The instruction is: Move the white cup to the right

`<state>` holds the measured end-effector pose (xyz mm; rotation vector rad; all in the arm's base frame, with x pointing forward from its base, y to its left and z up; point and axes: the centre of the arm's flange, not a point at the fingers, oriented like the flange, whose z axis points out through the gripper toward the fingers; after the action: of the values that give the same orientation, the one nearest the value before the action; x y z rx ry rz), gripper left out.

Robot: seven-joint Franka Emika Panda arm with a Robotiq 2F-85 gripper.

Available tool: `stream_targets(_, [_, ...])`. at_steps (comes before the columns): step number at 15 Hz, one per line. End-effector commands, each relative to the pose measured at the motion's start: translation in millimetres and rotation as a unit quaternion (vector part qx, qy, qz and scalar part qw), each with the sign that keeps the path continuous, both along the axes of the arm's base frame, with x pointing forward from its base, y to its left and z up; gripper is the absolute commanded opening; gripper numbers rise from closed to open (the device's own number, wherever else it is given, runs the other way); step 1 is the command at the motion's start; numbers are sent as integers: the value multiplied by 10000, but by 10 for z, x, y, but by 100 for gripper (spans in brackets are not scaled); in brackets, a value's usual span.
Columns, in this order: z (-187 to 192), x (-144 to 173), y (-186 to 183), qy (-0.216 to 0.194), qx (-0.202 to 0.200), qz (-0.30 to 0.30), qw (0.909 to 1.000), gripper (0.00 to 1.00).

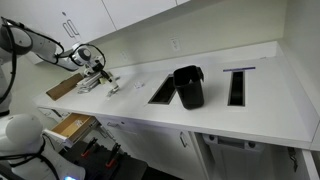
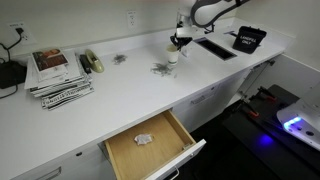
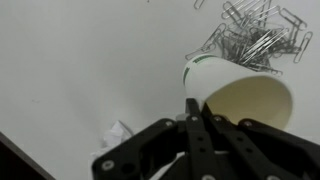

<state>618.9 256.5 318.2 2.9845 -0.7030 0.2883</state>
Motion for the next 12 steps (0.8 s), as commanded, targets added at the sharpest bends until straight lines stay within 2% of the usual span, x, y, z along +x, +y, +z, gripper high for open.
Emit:
stream_targets(1, [-77, -135, -334, -116, 49, -497, 9987, 1])
stream_targets(5, [-223, -139, -522, -109, 37, -915, 9957, 1])
stream_targets(10, [-342, -157, -626, -220, 215, -1346, 9904, 3])
stream_targets(11, [-349, -169, -624, -235, 234, -1390, 9897, 29])
stream_targets(12, [-333, -188, -622, -235, 249, -1411, 9894, 29])
